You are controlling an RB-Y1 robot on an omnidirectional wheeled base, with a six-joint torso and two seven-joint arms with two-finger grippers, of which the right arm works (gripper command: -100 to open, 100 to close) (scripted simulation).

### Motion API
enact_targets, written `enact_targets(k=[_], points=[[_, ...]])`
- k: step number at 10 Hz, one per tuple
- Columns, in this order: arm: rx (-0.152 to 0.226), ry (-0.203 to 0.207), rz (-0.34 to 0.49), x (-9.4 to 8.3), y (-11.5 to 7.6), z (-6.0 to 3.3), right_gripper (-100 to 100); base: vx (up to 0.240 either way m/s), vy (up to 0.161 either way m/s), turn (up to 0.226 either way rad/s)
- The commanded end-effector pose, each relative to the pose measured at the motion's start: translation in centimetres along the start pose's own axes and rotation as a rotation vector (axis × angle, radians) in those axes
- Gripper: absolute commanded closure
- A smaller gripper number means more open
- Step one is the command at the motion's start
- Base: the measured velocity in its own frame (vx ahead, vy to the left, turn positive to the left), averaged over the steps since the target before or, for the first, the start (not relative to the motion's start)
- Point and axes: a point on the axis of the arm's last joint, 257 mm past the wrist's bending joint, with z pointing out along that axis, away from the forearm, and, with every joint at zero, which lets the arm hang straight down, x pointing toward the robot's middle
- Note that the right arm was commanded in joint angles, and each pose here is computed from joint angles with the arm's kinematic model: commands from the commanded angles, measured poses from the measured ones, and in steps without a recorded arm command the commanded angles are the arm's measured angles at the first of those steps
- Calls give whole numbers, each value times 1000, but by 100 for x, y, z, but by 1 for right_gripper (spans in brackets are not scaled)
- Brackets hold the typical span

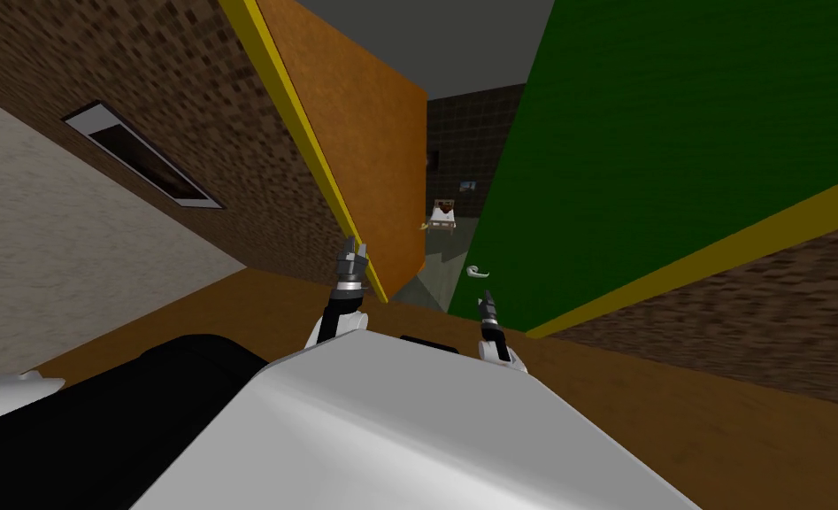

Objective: Push the door open

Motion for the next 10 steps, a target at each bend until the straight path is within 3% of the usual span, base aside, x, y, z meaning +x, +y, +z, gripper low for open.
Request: enact_targets(k=[1,5,10], points=[[11,-1,-2,-10,-52,-5,-100,80,-40,25],[19,-5,-4,-30,-82,-12,-100,69,-17,17],[22,-19,-3,-56,-96,-5,-100,194,-19,28]])
